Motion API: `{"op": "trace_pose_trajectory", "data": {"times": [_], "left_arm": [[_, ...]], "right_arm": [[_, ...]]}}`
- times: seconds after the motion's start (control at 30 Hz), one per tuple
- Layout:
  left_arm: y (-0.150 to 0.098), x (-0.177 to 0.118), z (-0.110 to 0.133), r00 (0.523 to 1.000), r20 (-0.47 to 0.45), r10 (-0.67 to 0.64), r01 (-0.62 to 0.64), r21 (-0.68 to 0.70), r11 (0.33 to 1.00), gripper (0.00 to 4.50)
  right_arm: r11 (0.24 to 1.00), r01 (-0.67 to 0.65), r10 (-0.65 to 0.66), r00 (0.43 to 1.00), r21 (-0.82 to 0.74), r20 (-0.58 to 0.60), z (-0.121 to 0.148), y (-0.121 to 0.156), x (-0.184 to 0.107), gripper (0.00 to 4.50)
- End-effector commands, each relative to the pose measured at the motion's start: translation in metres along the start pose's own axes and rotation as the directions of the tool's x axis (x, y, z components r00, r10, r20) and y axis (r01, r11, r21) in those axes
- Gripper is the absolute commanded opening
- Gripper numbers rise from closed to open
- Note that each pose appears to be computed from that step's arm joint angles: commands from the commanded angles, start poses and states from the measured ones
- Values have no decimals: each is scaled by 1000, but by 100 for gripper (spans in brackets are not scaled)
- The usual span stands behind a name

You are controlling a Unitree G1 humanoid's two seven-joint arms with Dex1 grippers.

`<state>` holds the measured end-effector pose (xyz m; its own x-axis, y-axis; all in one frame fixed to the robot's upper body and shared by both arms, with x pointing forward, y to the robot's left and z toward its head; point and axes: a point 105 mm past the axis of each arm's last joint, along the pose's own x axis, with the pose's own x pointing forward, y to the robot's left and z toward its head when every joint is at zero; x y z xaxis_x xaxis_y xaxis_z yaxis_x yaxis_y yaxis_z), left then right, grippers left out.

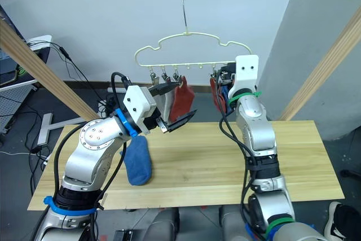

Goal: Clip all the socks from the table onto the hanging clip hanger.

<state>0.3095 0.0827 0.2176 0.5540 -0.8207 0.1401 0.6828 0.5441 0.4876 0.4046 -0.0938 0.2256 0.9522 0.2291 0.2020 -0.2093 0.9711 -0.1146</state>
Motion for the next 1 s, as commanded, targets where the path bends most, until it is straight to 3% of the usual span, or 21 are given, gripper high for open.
{"op": "trace_pose_trajectory", "data": {"times": [0.03,0.33,0.43,0.53,1.0], "left_arm": [[-2,0,14,999,47,-4,3,25,1000,450],[-3,1,13,999,48,-5,4,21,1000,450],[-3,1,14,999,48,-6,5,20,1000,450],[-3,1,14,999,48,-6,5,21,1000,450],[-3,1,14,999,50,-6,5,19,1000,450]], "right_arm": [[991,-90,97,993,-103,62,9,3,-6,139],[990,-94,100,994,-103,46,1,-18,-8,139],[994,-71,75,996,-80,45,0,-20,-8,195],[997,-48,51,998,-66,45,-1,-22,-8,292],[992,124,-124,991,2,58,2,-27,-14,292]]}}
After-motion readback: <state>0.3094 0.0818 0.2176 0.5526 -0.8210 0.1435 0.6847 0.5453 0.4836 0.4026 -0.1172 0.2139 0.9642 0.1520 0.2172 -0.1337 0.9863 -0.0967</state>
